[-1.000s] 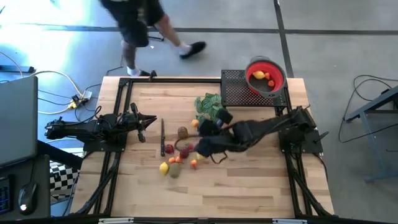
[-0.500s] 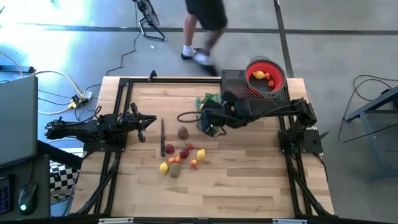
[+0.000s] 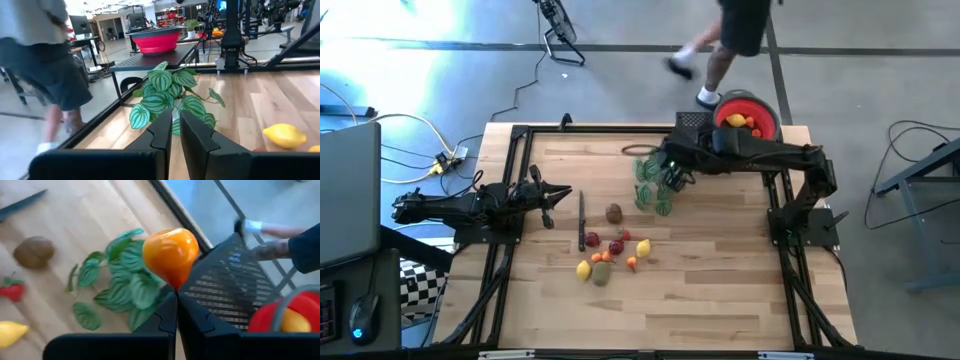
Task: Pick & Place Fruit
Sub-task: Put the orange pear into the red colander
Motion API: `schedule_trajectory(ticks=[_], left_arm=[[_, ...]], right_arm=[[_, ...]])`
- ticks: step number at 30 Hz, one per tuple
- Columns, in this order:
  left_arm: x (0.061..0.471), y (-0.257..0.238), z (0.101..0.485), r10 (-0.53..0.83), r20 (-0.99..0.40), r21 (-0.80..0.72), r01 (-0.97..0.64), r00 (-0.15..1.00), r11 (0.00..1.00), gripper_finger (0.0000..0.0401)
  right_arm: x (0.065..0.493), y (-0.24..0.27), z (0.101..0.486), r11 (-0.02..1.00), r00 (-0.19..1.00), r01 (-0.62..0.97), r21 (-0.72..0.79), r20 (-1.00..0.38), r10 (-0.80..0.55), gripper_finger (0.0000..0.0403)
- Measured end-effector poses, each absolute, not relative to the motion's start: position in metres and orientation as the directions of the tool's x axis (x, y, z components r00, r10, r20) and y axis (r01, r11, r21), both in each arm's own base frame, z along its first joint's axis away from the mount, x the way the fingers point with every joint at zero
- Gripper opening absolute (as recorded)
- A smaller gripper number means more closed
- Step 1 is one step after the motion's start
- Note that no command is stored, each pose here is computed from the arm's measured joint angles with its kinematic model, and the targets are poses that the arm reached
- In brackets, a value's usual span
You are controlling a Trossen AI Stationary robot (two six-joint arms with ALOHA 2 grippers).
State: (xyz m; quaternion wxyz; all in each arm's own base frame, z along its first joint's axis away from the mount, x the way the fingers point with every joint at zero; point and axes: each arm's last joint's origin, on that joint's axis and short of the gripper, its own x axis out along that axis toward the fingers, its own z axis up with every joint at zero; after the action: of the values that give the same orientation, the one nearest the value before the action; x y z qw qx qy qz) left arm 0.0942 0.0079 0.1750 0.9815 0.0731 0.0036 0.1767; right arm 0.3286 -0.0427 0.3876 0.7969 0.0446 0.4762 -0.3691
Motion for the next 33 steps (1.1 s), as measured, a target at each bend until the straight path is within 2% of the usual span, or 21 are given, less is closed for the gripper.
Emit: schedule_trajectory(ticks=[7, 16, 23, 33], left_arm=[[0.094, 0.008, 0.175, 0.369, 0.022, 0.202, -0.366, 0.929, 0.908, 0.0033], [0.094, 0.009, 0.175, 0.393, 0.023, 0.201, -0.390, 0.919, 0.899, 0.0033], [0.094, 0.009, 0.175, 0.394, 0.023, 0.201, -0.391, 0.919, 0.898, 0.0033], [0.094, 0.009, 0.175, 0.396, 0.024, 0.200, -0.392, 0.918, 0.898, 0.0033]], right_arm=[[0.311, -0.067, 0.396, 0.692, 0.220, 0.652, -0.310, -0.797, -0.563, 0.0003], [0.287, -0.101, 0.394, 0.623, 0.056, 0.688, -0.371, -0.829, -0.556, 0.0003], [0.278, -0.125, 0.394, 0.613, 0.032, 0.709, -0.348, -0.853, -0.521, 0.0003], [0.258, -0.163, 0.394, 0.502, -0.040, 0.795, -0.341, -0.855, -0.517, 0.0003]])
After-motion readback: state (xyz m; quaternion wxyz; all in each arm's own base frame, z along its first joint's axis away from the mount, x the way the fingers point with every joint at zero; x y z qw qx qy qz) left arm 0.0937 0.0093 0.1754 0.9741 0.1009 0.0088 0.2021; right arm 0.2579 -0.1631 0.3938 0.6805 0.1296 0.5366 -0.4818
